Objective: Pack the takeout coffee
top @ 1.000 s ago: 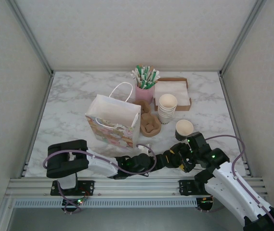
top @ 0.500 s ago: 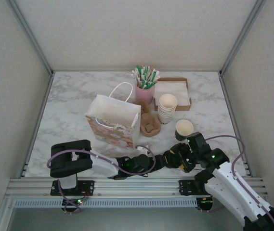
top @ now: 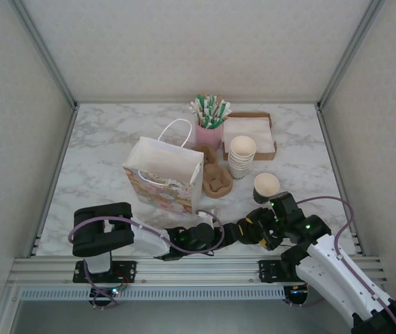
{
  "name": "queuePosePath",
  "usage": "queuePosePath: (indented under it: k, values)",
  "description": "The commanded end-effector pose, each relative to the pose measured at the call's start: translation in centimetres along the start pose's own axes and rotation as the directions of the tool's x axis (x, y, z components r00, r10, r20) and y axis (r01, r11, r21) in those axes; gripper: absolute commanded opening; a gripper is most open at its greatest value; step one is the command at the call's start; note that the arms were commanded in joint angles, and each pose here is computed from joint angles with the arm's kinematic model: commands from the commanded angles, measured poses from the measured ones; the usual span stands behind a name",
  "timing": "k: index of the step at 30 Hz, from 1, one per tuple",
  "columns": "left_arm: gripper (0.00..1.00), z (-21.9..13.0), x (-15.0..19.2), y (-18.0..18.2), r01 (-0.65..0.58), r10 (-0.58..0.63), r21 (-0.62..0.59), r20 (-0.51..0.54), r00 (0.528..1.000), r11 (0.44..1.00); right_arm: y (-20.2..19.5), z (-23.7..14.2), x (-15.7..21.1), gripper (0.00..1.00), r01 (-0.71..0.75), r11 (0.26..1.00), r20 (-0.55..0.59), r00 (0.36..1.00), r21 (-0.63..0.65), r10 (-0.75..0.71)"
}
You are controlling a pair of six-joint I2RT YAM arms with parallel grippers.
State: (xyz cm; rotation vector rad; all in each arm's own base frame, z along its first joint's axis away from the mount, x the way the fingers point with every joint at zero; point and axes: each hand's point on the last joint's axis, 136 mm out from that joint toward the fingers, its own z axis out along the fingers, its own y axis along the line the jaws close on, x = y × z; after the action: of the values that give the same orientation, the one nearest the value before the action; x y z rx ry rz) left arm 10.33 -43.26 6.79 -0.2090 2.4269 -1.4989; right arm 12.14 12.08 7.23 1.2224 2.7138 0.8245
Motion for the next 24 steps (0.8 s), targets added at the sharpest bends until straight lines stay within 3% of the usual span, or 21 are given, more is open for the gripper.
queuePosePath:
  k: [1,9,24]
  values:
    - [0.76,0.3,-0.2,-0.6,-0.015,0.015,0.032,-0.001,1.000,0.999,-0.4,0.1,0.1,0.77,-0.011,1.000,-0.006,1.000,0.007,0.011]
    - [0.75,1.2,0.2,0.6,0.024,-0.023,0.008,-0.029,0.999,1.000,-0.1,0.1,0.1,0.76,-0.010,1.000,-0.011,1.000,-0.007,0.010]
    - [0.75,1.2,0.2,-0.5,0.011,-0.009,0.048,-0.034,0.999,0.999,-1.4,0.7,0.1,0.76,-0.022,1.000,-0.013,1.000,0.018,0.022]
